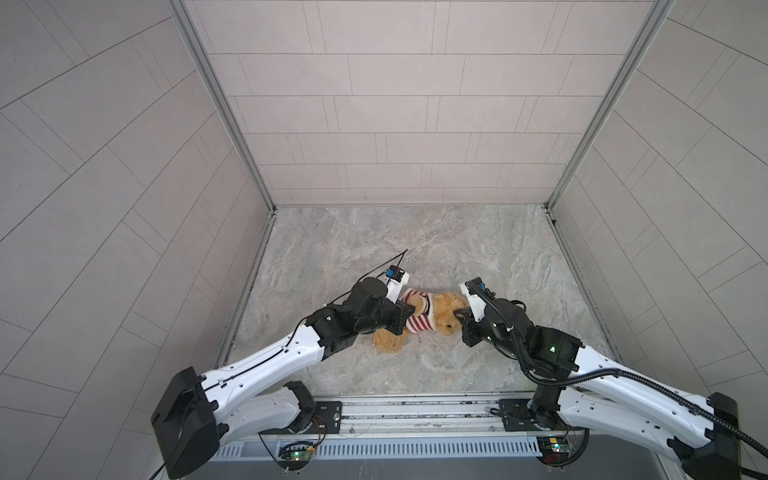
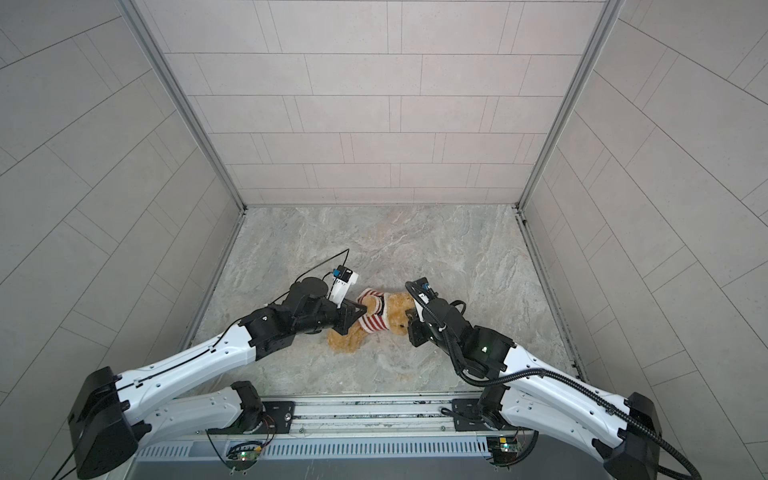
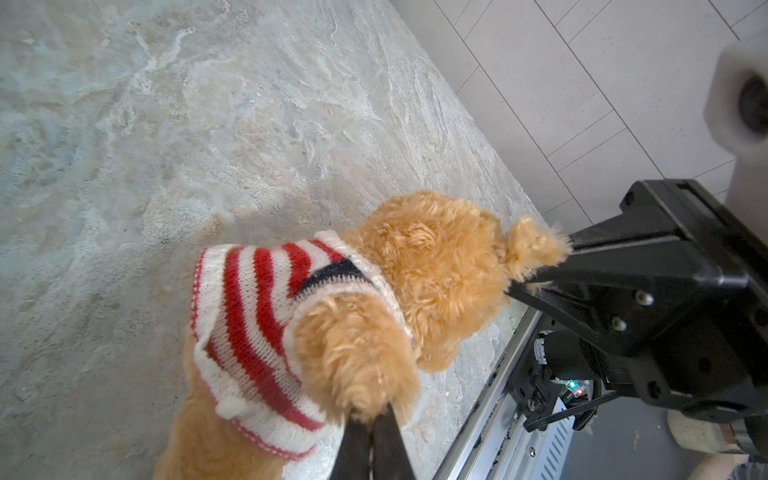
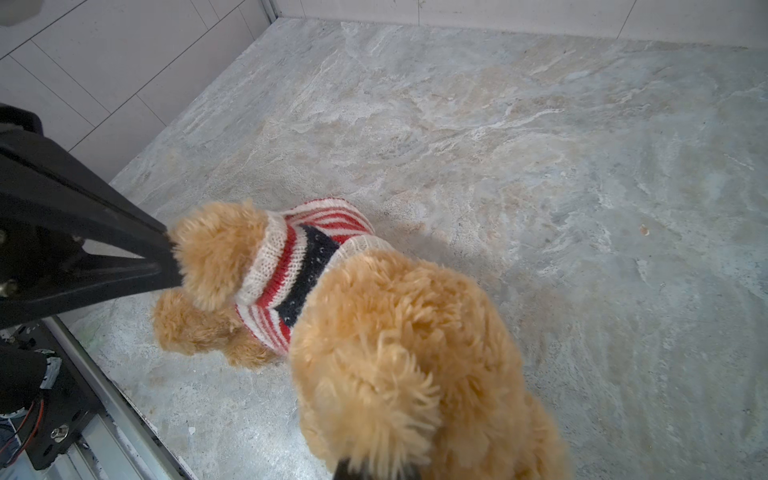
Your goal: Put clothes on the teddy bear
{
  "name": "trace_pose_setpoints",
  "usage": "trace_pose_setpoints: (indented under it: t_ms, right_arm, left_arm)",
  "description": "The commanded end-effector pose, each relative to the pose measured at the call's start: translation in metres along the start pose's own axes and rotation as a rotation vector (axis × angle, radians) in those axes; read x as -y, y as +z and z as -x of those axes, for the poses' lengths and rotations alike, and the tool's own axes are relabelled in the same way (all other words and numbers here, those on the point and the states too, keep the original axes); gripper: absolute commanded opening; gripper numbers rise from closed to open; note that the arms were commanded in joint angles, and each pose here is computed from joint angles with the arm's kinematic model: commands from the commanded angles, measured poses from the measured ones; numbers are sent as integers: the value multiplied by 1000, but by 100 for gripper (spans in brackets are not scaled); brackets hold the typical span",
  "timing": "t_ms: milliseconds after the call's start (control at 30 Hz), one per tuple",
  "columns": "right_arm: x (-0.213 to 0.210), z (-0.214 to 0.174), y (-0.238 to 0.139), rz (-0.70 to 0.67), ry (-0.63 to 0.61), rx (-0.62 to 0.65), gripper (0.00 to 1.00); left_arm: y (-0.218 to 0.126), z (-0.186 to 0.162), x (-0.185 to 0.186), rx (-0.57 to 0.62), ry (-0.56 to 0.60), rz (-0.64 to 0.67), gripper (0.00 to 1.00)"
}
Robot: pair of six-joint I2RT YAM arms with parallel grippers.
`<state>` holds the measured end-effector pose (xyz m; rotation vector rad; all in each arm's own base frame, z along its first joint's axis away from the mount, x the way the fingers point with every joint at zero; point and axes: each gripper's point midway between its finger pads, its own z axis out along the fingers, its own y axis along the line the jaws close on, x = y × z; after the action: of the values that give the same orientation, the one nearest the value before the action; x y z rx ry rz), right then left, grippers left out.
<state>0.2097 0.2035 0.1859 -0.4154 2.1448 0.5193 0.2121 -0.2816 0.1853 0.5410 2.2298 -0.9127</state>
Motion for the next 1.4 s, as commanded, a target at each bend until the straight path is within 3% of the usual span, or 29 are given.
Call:
trace_pose_setpoints:
  t_ms: [0,200,367,500,633,833,900,1167,1367]
  right_arm:
    - [-2,5,-9,15,0,25,0]
    - [10,4,-24,-40,-41,-11,0]
    - [12,4,-16,-64,-41,-14,18]
    - [4,13,-9,-42,-44,11,32]
    - [-1,21,-9,-16,-61,37,40]
    - [-9,13,-2,25,-80,15,43]
    - [-10,10,2,32,-77,10,44]
    - [-30,4,26,114,-63,-18,48]
    - [-33,-17,52,128,-33,-58,45]
  left_arm:
    - [-5,7,1,25,-5,-8,0]
    - [-20,0,19,2,-10,-118,0]
    - [-25,16,18,51,-109,-218,0]
    - [-12,26,0,40,-131,-183,0]
    - [6,32,-28,25,-188,-125,0]
    - [14,32,-95,36,-267,97,0]
    - [6,43,-120,88,-320,139,0]
    - [9,50,-133,107,-354,177,0]
    - [13,42,-141,100,-367,207,0]
